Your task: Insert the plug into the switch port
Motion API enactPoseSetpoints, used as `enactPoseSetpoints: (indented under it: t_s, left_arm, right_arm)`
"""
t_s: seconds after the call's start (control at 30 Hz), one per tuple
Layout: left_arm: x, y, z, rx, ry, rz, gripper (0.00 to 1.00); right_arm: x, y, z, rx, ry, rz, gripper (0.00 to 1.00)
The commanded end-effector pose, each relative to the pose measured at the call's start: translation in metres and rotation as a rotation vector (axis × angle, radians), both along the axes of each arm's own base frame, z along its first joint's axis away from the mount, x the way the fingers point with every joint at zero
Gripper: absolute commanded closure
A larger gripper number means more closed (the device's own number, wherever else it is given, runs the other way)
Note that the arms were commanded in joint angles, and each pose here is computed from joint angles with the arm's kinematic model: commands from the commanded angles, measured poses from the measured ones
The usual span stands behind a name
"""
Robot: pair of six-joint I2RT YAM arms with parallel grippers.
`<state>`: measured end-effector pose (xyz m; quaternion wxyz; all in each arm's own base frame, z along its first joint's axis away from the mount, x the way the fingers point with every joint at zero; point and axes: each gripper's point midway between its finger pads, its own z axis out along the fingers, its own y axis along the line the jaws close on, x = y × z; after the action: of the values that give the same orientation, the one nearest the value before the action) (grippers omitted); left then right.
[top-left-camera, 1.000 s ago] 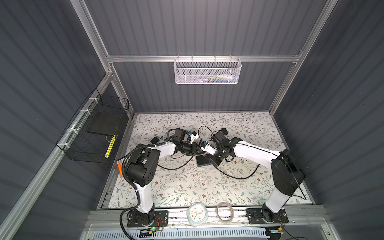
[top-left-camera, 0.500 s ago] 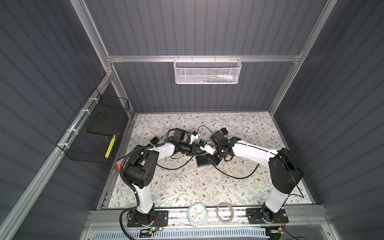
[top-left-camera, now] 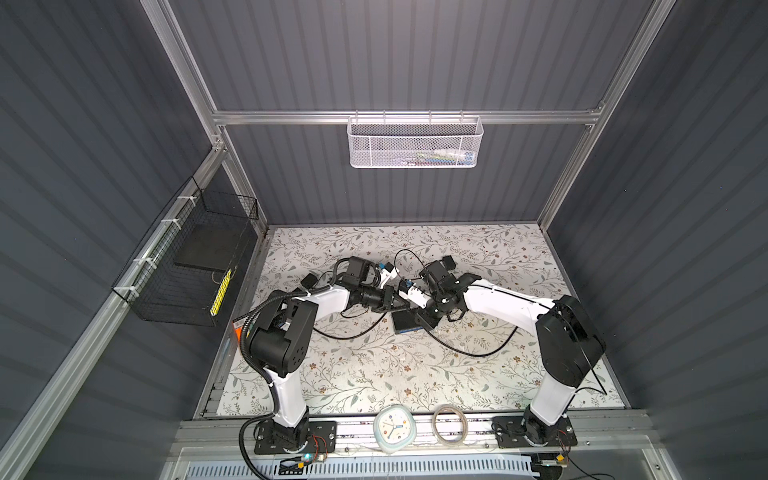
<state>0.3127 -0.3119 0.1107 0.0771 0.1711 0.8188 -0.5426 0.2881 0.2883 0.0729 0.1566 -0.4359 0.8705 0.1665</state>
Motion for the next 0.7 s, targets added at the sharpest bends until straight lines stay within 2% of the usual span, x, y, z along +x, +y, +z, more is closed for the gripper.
enactPoseSetpoints:
  t_s: [0.0,0.07,0.13,0.23,0.67]
  left_arm:
    - [-0.004,0.0,0.005,-0.024,0.0,-0.021,0.93]
    - [-0.004,0.0,0.004,-0.022,0.001,-0.019,0.96]
    - [-0.004,0.0,0.002,-0.021,0.007,-0.017,0.98]
    - [-0.003,0.0,0.003,-0.025,0.009,-0.015,0.99]
    - [-0.004,0.0,0.006,-0.03,0.014,-0.018,0.99]
  right_arm:
    - [0.009,0.002,0.003,0.006,-0.015,-0.015,1.0]
    - [0.009,0.001,0.004,0.007,-0.026,-0.018,1.0]
    - [0.011,0.0,0.005,0.004,-0.039,-0.029,0.89]
    - [0.012,-0.004,0.006,0.004,-0.06,-0.043,0.78]
    - [0.023,0.011,0.021,0.115,-0.125,-0.059,0.75]
